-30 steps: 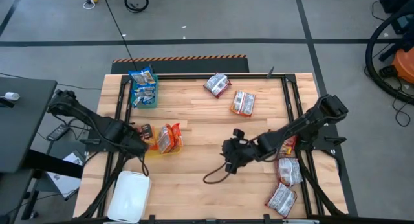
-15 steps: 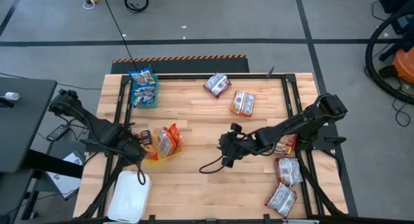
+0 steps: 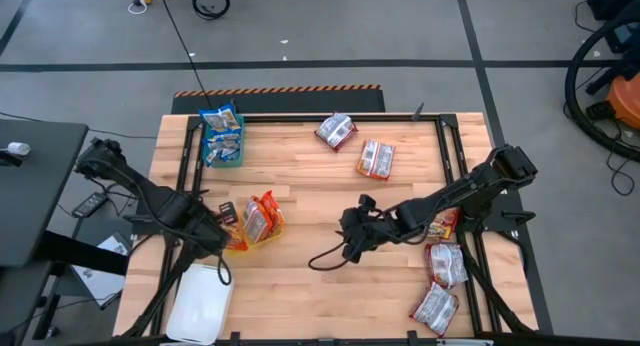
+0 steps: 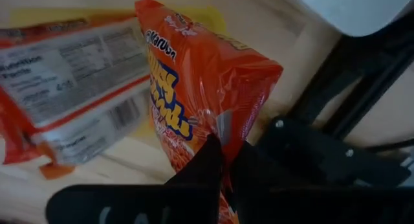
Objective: Sort Maruchan noodles
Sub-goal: Put the orange noodle pack into the yellow bin
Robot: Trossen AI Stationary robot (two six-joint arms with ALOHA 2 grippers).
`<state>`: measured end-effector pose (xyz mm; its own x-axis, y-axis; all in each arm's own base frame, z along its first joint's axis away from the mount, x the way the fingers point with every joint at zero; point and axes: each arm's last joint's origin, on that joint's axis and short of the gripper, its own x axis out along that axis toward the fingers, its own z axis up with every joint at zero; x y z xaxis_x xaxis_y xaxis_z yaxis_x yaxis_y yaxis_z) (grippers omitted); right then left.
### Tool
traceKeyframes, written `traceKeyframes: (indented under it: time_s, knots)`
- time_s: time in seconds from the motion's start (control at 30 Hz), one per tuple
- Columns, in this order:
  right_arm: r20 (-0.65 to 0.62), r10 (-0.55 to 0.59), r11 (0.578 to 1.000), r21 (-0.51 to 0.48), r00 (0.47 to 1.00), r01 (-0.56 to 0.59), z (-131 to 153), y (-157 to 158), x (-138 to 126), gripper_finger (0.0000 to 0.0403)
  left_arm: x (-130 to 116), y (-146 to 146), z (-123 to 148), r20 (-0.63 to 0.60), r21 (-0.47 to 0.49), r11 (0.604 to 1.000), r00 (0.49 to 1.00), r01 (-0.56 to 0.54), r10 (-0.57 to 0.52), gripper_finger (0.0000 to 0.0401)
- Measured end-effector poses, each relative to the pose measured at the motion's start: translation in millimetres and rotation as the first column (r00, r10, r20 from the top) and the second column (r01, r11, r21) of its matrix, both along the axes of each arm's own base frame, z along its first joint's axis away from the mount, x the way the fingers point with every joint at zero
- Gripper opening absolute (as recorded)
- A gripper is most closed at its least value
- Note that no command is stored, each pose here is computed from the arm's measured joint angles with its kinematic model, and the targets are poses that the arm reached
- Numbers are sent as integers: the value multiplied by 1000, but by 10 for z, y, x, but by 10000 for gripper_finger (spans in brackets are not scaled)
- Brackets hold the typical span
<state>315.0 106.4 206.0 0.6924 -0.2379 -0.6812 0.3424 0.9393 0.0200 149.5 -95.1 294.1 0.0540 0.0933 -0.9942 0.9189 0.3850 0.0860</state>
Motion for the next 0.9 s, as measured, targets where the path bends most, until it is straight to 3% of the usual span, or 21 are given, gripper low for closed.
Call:
traceKeyframes:
  time_s: [0.3, 0.6, 0.9]
  knots:
    - [12, 13, 999, 31, 1000, -13, 3, 117, -38, 165, -119, 139, -351, -202, 108, 991, 978, 83, -60, 24]
    - [40, -24, 1000, 18, 999, 24, 14, 115, -32, 165, -132, 171, -399, -200, 184, 975, 976, 127, -90, 33]
    - [16, -37, 999, -8, 999, 37, 7, -49, 20, 165, -130, 175, -398, -178, 207, 975, 983, 78, -41, 104]
